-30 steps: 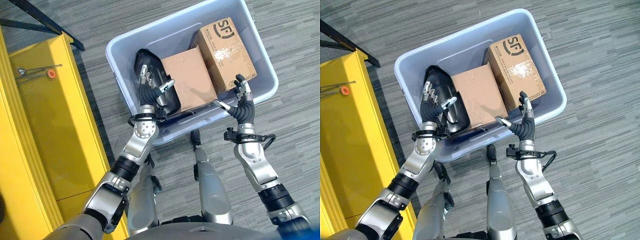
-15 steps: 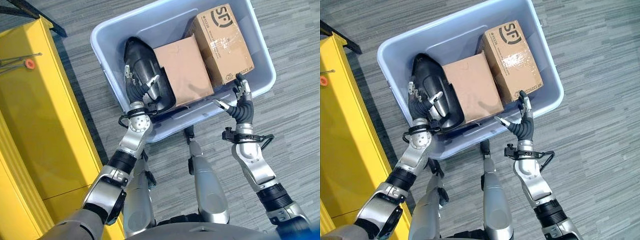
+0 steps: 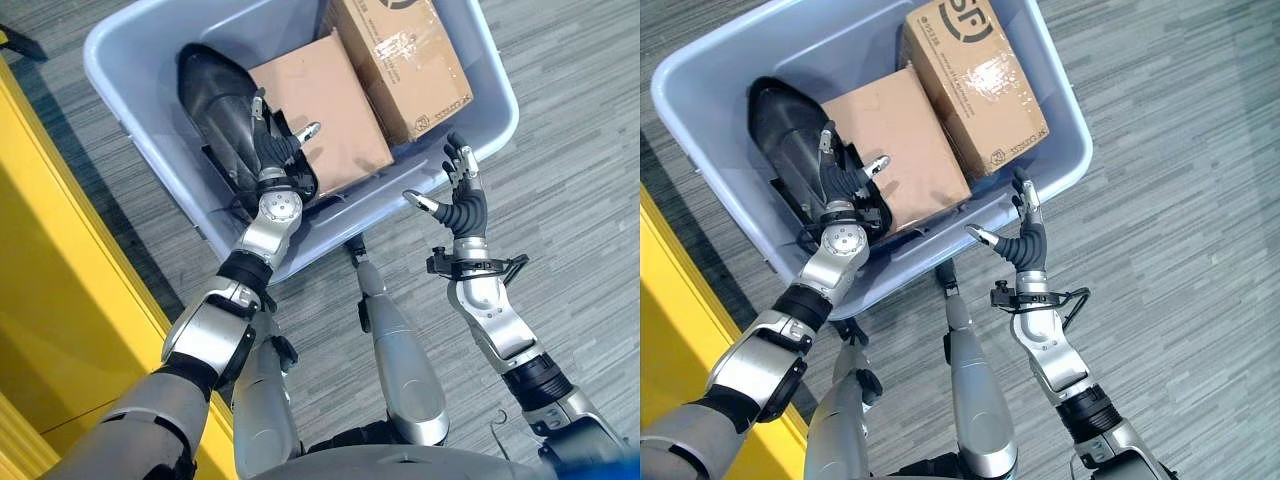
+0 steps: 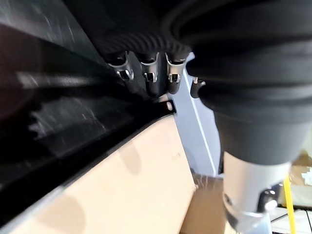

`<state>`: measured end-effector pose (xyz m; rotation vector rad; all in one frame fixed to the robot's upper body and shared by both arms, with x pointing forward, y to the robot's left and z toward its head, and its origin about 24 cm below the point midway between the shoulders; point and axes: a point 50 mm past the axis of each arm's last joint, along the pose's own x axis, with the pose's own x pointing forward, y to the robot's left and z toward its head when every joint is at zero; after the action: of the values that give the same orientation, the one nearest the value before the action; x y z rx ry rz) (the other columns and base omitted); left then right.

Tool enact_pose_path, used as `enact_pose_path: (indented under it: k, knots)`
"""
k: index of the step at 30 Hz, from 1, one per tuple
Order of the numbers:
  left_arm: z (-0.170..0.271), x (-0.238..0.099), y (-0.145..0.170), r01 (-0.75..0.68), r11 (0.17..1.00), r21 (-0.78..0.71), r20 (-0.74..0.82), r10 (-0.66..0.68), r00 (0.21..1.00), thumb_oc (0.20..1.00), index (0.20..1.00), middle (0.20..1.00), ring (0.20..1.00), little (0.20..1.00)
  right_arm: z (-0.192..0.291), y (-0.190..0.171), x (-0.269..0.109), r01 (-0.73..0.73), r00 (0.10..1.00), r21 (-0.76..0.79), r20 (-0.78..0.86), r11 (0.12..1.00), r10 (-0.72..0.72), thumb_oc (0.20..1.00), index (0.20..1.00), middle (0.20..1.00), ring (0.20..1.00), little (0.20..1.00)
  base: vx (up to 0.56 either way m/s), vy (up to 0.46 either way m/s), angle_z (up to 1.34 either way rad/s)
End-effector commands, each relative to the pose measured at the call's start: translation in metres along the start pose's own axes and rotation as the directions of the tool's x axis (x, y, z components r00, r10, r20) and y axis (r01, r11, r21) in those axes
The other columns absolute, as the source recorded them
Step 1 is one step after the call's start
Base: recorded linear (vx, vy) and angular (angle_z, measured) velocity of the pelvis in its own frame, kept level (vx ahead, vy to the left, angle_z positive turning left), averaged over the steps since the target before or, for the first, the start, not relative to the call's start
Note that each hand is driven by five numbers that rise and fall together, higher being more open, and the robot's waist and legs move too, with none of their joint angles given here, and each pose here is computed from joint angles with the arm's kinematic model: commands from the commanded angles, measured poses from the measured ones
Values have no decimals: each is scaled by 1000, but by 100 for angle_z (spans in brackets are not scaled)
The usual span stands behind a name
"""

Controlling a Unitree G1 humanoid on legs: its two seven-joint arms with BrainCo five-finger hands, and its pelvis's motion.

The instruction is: Move parts from the plastic box to the shelf.

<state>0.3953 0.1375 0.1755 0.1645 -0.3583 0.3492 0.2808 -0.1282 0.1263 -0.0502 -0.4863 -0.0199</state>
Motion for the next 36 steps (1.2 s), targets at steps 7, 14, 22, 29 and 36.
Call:
enact_pose_path:
  k: [7,14,22,29,36]
  knots:
    - [-16,10,12,122,930,347,-6,-128,992,1000,1000,1000,1000,1000,19,-3,6,-26,993,69,114,997,18,1000,1000,1000,1000,1000,23,27,-10]
    - [-28,1,14,233,789,569,12,-291,957,1000,1000,1000,1000,1000,21,-13,2,-39,992,40,123,998,34,1000,1000,1000,1000,1000,11,21,-5]
    - [-37,-14,17,316,492,811,-3,-537,843,1000,1000,1000,1000,1000,20,-34,-7,-32,993,-16,111,999,34,1000,1000,1000,1000,1000,4,7,-1]
    - [-33,-13,38,274,278,921,-36,-640,768,1000,1000,1000,1000,1000,19,-50,-12,-15,995,-60,96,998,20,1000,1000,1000,1000,1000,-2,9,3]
    - [-25,-9,65,168,39,985,-93,-701,708,1000,1000,1000,1000,1000,18,-58,-18,-25,996,-77,79,997,31,1000,1000,1000,1000,1000,-10,0,0]
